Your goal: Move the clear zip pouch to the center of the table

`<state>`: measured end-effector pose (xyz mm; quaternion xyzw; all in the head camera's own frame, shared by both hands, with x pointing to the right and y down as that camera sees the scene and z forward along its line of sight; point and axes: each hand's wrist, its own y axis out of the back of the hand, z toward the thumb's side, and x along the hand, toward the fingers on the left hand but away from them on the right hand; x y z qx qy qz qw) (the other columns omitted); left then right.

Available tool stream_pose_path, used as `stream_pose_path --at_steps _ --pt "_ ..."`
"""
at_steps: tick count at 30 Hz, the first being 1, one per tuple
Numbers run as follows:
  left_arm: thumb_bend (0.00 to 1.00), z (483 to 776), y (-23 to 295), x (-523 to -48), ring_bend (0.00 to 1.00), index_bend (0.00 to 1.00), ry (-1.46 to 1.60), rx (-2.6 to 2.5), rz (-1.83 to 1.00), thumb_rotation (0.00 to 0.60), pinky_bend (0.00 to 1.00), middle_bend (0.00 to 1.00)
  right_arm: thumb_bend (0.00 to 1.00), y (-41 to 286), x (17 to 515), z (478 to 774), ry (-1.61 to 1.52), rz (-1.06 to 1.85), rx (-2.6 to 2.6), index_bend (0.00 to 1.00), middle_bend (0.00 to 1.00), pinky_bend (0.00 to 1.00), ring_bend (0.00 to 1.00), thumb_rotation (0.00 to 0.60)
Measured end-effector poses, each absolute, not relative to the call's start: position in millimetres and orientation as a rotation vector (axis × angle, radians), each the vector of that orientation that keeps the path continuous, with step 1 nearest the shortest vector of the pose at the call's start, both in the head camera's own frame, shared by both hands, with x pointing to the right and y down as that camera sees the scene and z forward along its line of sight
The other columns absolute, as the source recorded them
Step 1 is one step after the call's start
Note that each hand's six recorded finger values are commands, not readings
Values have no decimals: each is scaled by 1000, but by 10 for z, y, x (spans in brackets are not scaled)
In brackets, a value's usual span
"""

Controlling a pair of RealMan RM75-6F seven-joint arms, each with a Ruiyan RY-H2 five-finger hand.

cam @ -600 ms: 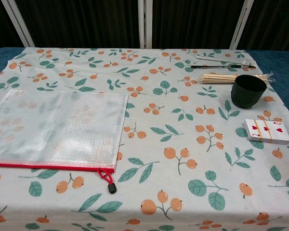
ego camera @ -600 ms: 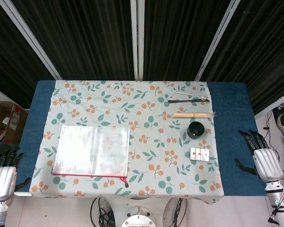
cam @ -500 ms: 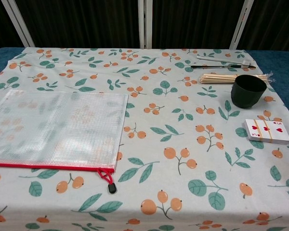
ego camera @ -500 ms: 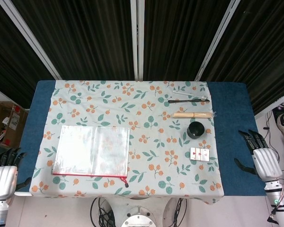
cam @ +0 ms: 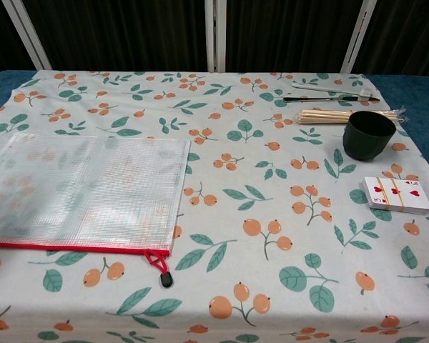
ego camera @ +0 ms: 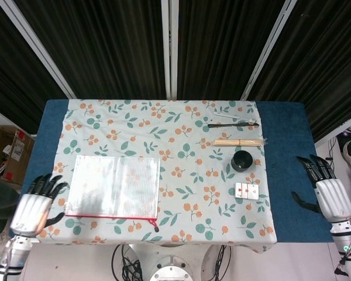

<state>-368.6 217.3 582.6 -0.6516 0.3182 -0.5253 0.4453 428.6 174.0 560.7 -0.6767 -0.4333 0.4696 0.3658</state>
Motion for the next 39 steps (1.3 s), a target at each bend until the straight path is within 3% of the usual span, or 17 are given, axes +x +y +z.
stream_pose_path --at_steps 8,17,39 --pt "101 6129 1974 -2690 104 365 447 -1843 -1011 600 150 165 195 1745 4211 5566 -1097 1191 -1737 65 120 60 3 600" --pt "146 6648 2062 -1836 105 420 87 -1953 -870 600 150 165 194 1775 4276 5590 -1109 1223 -1718 66 120 61 4 600" --pt "146 7060 2345 -1366 104 482 19 -1994 -873 600 149 165 193 1847 4408 5634 -1146 1245 -1720 66 120 61 4 600"
